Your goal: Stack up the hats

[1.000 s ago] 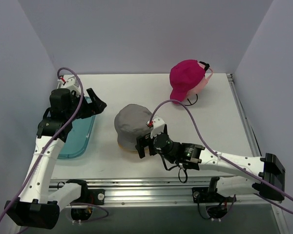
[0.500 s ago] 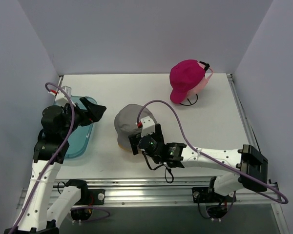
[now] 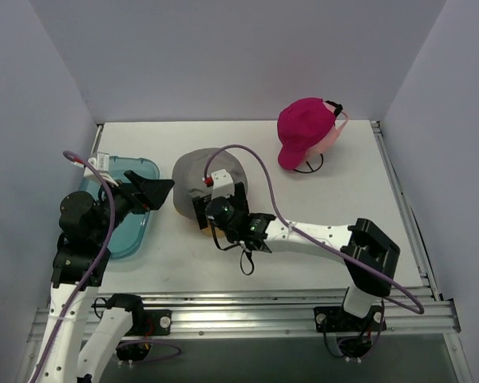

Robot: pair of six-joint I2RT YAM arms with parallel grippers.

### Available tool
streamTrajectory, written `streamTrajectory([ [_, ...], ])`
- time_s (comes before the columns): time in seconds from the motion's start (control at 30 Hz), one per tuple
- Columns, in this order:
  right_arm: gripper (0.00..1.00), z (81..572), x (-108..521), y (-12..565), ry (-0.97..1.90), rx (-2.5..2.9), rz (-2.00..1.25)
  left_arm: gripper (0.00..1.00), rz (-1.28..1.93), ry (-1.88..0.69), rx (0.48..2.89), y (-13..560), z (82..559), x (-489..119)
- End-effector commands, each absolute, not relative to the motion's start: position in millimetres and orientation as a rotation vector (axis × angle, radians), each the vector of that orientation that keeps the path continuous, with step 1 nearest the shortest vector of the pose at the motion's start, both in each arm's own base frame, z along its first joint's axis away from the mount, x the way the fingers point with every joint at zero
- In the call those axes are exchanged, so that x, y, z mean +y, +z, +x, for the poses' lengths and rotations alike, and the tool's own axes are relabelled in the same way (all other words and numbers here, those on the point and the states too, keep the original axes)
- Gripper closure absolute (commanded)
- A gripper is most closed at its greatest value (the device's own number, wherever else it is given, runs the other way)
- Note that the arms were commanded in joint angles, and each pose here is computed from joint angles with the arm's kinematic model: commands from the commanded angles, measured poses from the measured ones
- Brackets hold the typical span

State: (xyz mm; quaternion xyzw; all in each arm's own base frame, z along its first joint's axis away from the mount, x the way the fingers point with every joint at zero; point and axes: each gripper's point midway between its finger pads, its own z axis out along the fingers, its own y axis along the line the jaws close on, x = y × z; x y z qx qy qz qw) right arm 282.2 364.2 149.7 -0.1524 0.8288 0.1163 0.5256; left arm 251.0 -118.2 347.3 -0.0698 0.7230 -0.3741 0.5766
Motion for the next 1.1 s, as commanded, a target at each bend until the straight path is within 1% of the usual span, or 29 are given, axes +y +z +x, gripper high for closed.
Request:
streamTrajectory([
  [0.0, 0.07, 314, 382, 177, 0.301, 1.906, -0.302, 0.06, -0.119, -0.899, 1.636, 361, 243, -121],
  [0.03, 0.07, 323, 384, 187, 0.3, 1.894, -0.289, 0.06, -0.123, -0.887, 1.626, 362, 241, -119],
  [0.23, 0.08, 354, 395, 195, 0.26, 1.889, -0.291, 0.06, -0.141, -0.81, 1.638, 355, 242, -109],
  [0.47, 0.08, 389, 403, 200, 0.31, 1.881, -0.308, 0.06, -0.172, -0.809, 1.605, 353, 244, -105],
  [0.67, 0.08, 416, 403, 207, 0.317, 1.881, -0.326, 0.06, -0.191, -0.833, 1.608, 353, 255, -108],
  [0.8, 0.08, 407, 401, 210, 0.35, 1.883, -0.392, 0.06, -0.175, -0.907, 1.608, 346, 256, -121],
  [0.97, 0.08, 380, 371, 234, 0.369, 1.895, -0.395, 0.05, -0.164, -0.865, 1.642, 348, 267, -131],
  [1.03, 0.08, 368, 363, 237, 0.407, 1.904, -0.412, 0.05, -0.123, -0.867, 1.657, 354, 269, -147],
  [1.07, 0.08, 361, 356, 252, 0.438, 1.88, -0.396, 0.05, -0.134, -0.804, 1.672, 351, 275, -145],
])
